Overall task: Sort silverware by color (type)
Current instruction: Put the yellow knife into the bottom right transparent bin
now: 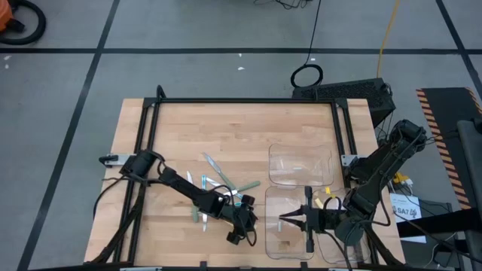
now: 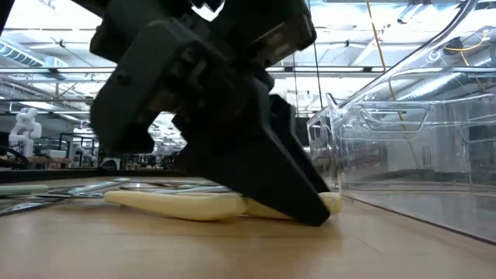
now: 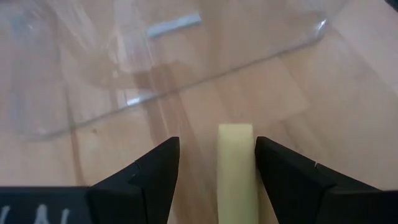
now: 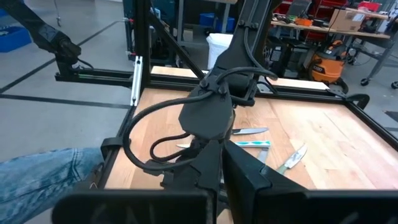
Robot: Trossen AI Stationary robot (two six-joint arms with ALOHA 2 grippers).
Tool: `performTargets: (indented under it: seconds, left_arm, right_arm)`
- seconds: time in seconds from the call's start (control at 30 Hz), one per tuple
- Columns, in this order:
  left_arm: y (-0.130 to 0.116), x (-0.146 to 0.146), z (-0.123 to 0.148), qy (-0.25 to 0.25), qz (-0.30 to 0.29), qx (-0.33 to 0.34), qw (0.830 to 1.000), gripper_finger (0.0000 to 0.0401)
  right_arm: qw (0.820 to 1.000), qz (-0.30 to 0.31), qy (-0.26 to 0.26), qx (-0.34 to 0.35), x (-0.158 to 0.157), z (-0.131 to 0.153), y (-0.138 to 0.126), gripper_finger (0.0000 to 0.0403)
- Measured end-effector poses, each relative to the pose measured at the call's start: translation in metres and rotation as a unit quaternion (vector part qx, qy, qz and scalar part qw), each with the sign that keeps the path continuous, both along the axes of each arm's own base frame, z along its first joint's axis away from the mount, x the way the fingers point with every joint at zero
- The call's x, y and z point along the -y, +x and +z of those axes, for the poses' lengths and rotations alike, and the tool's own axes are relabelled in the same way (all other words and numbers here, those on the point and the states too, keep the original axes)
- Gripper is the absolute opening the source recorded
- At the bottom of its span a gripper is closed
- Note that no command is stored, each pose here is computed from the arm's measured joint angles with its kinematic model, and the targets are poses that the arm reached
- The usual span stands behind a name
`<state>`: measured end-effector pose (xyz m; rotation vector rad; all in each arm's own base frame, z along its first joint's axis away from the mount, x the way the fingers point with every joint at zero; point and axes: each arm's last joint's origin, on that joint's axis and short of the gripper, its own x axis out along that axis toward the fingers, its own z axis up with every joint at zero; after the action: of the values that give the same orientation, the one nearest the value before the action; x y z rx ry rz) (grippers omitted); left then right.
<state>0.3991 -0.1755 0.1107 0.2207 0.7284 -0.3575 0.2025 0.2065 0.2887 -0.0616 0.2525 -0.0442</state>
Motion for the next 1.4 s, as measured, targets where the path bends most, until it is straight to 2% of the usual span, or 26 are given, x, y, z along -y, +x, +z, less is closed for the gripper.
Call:
performTargets:
  seconds: [0.17, 0.47, 0.63, 0.8, 1.03, 1.3, 1.4]
  left_arm:
    - [0.005, 0.002, -0.011, -0.008, -0.005, 0.011, 1.000, 0.0206]
    - [0.004, -0.003, -0.019, -0.006, -0.009, -0.015, 1.000, 0.0091]
    - [0.003, -0.005, -0.009, 0.000, -0.005, -0.011, 1.000, 0.0086]
    - [-0.004, -0.009, 0.013, 0.017, 0.007, -0.015, 1.000, 0.0086]
    - [-0.014, -0.006, 0.061, -0.009, 0.002, 0.019, 1.000, 0.0086]
    - [-0.030, 0.005, 0.129, -0.055, -0.008, 0.134, 0.989, 0.0086]
    - [-0.033, 0.006, 0.154, -0.072, 0.003, 0.200, 0.977, 0.0086]
  right_arm:
    - [1.000, 0.000, 0.000, 0.000, 0.000, 0.000, 0.000, 0.0016]
    - [1.000, 0.000, -0.001, -0.001, 0.000, 0.000, 0.000, 0.0016]
    - [1.000, 0.000, -0.003, -0.002, 0.000, -0.001, 0.000, 0.0016]
    - [1.000, 0.000, -0.006, -0.004, 0.000, -0.001, 0.000, 0.0016]
    - [0.999, 0.000, -0.038, -0.028, 0.003, -0.007, -0.002, 0.0016]
    - [0.998, -0.006, -0.044, -0.033, 0.004, -0.009, 0.000, 0.0016]
    - [0.998, -0.014, -0.055, -0.038, 0.003, -0.014, 0.004, 0.0016]
